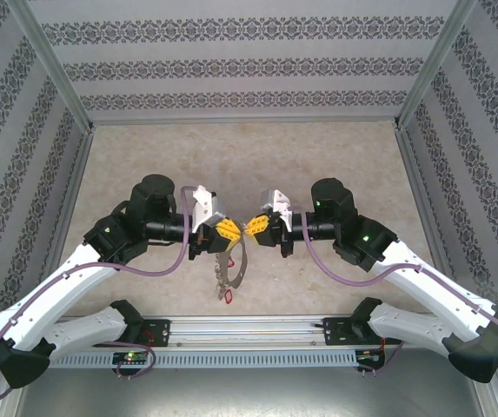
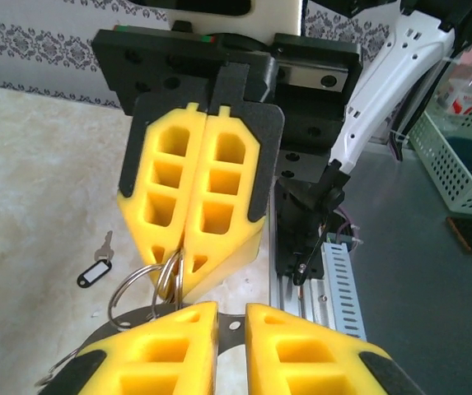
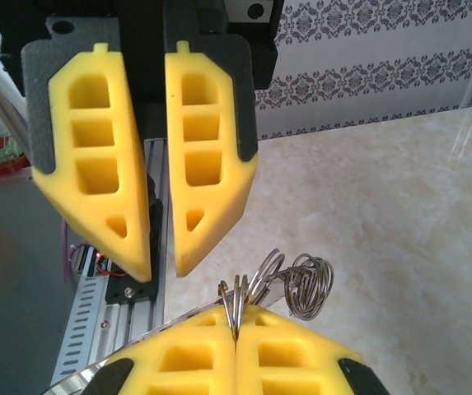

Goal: Put the keys on the keyring

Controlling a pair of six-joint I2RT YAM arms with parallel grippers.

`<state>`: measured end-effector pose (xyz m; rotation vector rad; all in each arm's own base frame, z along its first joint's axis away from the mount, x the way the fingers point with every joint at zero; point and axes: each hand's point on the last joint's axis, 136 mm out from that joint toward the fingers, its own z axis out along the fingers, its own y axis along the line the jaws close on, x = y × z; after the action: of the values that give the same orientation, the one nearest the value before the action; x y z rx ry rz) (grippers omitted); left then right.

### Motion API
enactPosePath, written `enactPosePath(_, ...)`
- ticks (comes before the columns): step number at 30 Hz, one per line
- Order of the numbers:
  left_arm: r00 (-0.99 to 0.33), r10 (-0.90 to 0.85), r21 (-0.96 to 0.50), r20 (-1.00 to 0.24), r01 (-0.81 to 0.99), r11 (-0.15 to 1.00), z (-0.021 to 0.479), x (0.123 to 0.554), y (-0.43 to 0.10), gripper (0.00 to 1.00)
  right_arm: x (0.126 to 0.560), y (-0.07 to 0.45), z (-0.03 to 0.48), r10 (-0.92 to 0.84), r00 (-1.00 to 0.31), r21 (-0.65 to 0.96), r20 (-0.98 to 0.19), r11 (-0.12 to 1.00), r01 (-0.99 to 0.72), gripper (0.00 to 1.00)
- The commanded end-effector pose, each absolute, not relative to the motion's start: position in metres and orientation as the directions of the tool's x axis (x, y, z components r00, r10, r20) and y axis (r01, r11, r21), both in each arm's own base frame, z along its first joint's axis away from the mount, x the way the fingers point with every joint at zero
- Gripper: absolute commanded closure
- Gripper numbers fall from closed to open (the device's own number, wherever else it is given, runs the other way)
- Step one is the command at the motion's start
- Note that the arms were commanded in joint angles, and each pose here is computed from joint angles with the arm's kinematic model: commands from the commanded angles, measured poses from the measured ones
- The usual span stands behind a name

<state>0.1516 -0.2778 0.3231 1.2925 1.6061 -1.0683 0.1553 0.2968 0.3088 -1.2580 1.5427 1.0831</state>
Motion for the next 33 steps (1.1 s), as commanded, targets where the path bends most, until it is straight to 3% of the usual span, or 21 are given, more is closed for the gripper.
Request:
enactPosePath(1,-0.096,0.347,-0.064,-0.933,0.993,0.102,0.324,0.148,-0.28,0.85,0.155,0.298,0.337,-0.183,-0.052,0.036,-0.982,0.088,-0.995,1.0)
enactPosePath(21,-0.047,0.361,0.023,-0.932,0.982,0.186,0.326,0.162,-0.278,0.82,0.156,0.294,0.331,-0.205,-0.049,0.028,-0.978,0.104,-0.994,1.0)
enactPosePath(33,-0.056,0.35,0.007,-0.935,0.984,0.176,0.328,0.163,-0.282,0.81,0.156,0.296,0.333,-0.196,-0.043,0.025,-0.98,0.098,-0.995,1.0)
